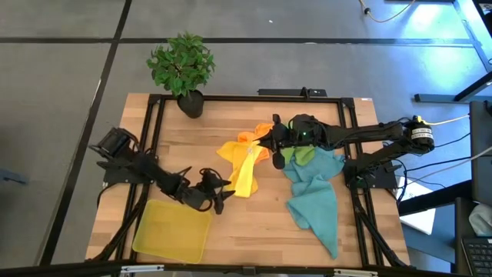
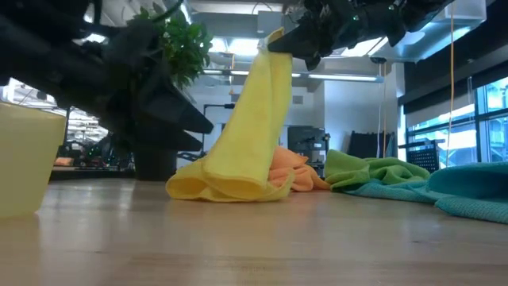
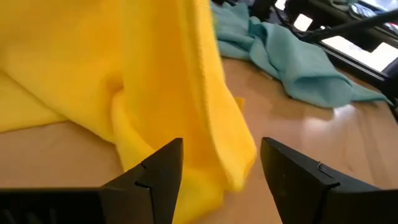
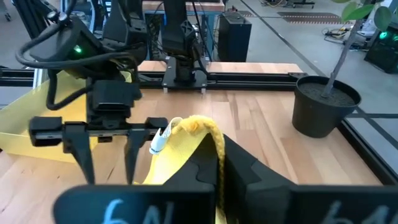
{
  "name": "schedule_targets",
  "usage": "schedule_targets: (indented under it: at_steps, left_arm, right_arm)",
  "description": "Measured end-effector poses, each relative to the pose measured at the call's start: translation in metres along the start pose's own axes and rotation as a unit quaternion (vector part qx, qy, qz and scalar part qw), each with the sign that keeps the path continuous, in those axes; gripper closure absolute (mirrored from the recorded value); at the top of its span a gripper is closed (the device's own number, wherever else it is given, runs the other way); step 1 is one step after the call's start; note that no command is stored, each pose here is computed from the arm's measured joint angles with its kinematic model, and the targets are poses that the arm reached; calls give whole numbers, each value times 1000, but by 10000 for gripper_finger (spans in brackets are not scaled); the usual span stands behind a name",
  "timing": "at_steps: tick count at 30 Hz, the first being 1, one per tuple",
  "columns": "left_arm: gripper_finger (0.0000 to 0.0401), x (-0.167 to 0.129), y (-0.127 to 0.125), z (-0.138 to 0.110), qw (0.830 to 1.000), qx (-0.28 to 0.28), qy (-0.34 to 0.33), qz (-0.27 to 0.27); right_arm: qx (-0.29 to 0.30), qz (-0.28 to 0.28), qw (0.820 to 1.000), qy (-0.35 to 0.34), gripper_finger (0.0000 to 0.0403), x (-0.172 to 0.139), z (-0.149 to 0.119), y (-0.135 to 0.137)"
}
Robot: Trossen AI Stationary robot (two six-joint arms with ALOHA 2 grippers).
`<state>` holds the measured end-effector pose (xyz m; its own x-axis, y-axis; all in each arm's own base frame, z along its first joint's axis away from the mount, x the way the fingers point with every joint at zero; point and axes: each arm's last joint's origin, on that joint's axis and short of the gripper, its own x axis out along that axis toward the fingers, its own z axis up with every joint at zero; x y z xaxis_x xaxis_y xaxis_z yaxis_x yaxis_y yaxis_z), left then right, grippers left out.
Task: Fold microfiber towels
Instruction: Fold the yellow microfiber cloth
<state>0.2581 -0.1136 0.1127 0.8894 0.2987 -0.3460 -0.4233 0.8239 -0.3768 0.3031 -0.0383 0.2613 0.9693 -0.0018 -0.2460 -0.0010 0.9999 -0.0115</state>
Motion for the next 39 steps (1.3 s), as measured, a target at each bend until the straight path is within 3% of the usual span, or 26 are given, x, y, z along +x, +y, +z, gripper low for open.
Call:
schedule_targets:
  at_steps: [13, 28, 33, 39]
  left_arm:
    - [195, 33, -6, 0, 998, 12, 49, -24]
    - [201, 33, -6, -2, 998, 37, 58, -14]
    - [240, 33, -6, -2, 997, 57, 57, -14]
    - [331, 33, -6, -2, 995, 82, 56, -16]
  right_arm:
    - [-3, 0, 1000, 4, 397, 0, -1, 0]
    - [-4, 1, 1000, 24, 397, 0, -5, 0]
    - [-4, 1, 1000, 24, 397, 0, -5, 0]
    - [-4, 1, 1000, 25, 397, 0, -5, 0]
